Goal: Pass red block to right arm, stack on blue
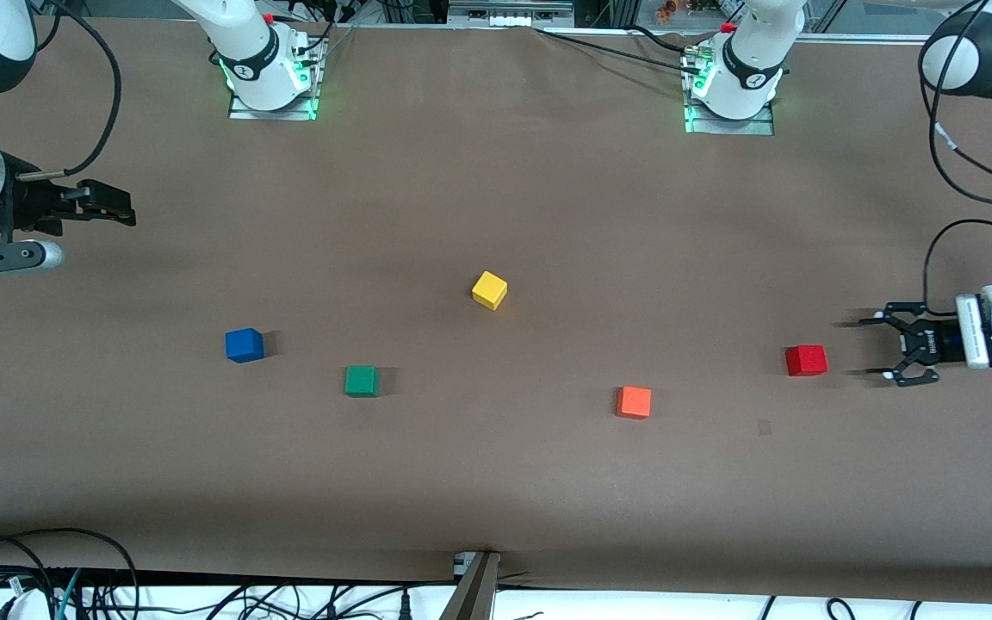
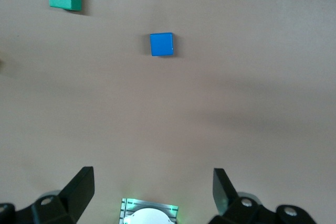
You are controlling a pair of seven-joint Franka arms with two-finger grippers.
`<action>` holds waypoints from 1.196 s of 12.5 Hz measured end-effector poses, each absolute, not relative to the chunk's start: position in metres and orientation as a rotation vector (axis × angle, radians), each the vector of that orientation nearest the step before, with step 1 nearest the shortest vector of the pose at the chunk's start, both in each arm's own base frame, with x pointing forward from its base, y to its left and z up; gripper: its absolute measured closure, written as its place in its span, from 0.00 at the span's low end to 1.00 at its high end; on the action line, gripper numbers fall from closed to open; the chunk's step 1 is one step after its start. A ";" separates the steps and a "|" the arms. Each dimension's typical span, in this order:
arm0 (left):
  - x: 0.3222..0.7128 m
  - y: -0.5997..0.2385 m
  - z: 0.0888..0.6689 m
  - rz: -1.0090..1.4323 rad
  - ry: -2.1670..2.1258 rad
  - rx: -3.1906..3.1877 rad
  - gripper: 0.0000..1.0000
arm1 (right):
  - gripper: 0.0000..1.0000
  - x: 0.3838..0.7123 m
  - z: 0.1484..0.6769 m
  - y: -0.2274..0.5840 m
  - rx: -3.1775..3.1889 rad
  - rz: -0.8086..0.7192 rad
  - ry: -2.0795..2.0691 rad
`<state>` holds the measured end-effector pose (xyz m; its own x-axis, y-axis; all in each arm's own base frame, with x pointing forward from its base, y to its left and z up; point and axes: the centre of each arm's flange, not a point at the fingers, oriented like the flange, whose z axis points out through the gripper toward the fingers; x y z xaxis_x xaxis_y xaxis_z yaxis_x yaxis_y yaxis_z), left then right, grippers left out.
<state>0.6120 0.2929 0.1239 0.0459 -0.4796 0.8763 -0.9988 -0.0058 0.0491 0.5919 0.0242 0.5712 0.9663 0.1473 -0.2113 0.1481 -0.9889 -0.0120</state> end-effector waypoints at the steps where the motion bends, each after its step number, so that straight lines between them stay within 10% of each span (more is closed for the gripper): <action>1: 0.613 0.288 0.115 0.907 -1.512 1.565 0.00 | 0.00 0.594 0.566 0.023 3.110 -0.345 0.229; 15: 0.626 0.241 0.063 1.058 -1.497 1.396 0.00 | 0.00 0.618 0.536 0.035 3.218 -0.305 0.225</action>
